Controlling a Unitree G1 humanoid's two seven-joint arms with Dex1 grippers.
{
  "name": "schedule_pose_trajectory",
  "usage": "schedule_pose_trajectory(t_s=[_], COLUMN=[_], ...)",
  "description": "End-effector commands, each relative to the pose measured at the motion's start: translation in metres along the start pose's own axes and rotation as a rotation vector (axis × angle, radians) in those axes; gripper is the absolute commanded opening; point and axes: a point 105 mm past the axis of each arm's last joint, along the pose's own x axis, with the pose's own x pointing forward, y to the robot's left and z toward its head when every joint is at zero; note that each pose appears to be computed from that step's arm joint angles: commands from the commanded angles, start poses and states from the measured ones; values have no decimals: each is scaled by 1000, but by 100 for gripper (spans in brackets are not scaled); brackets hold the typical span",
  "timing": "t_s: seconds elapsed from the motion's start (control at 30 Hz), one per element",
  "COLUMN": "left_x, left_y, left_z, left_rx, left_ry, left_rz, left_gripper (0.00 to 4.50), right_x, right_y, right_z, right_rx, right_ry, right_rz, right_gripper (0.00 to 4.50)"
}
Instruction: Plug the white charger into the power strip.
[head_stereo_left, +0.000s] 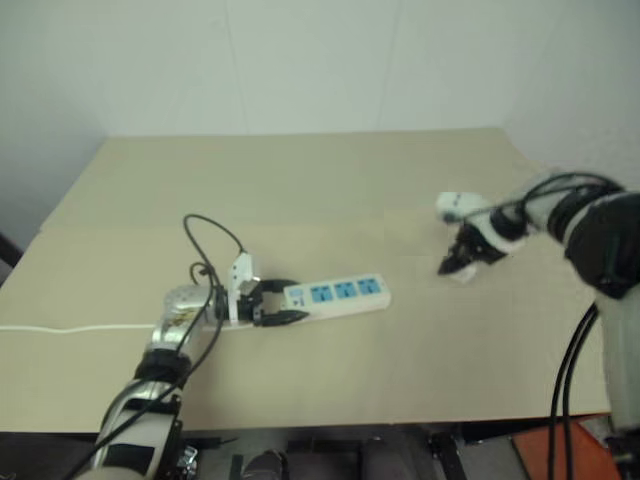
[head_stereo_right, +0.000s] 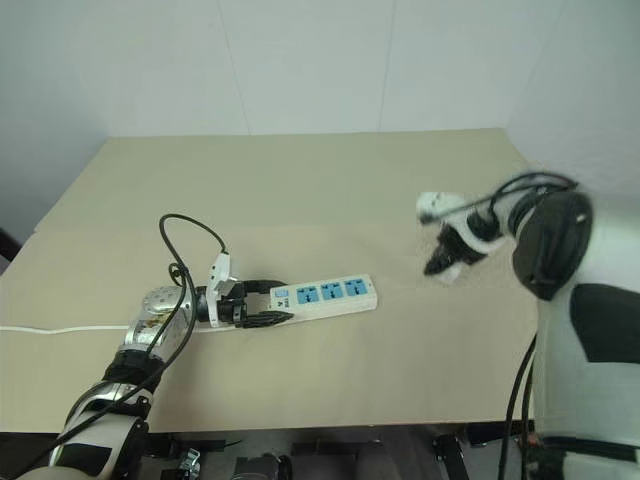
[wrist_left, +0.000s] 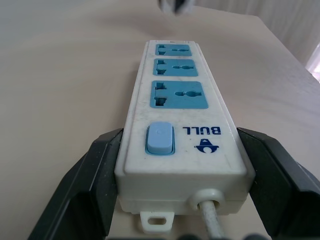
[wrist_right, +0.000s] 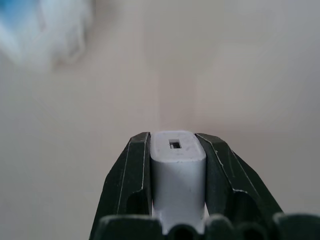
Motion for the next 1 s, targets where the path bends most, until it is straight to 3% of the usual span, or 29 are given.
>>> schedule_pose_trajectory(t_s=[0.03,0.23,0.33,0.6,1.0], left_x=[9,14,14,15,13], left_y=[-7,-11,-10,-8,-8], left_z=[5,7,7,7,4], left_rx=[54,73,77,74,73], left_ry=[12,9,12,16,21], left_rz=[-88,-169,-187,-203,-184], left_gripper=[326,326,326,326,326], right_x=[3,39,57,77,88], right_y=[13,55,79,107,111], right_z=[25,45,44,49,51], right_rx=[-6,-255,-292,-221,-102], right_ry=[-312,-1030,-1197,-1303,-1146], right_rz=[119,169,134,239,456], right_gripper=[113,113,113,113,113])
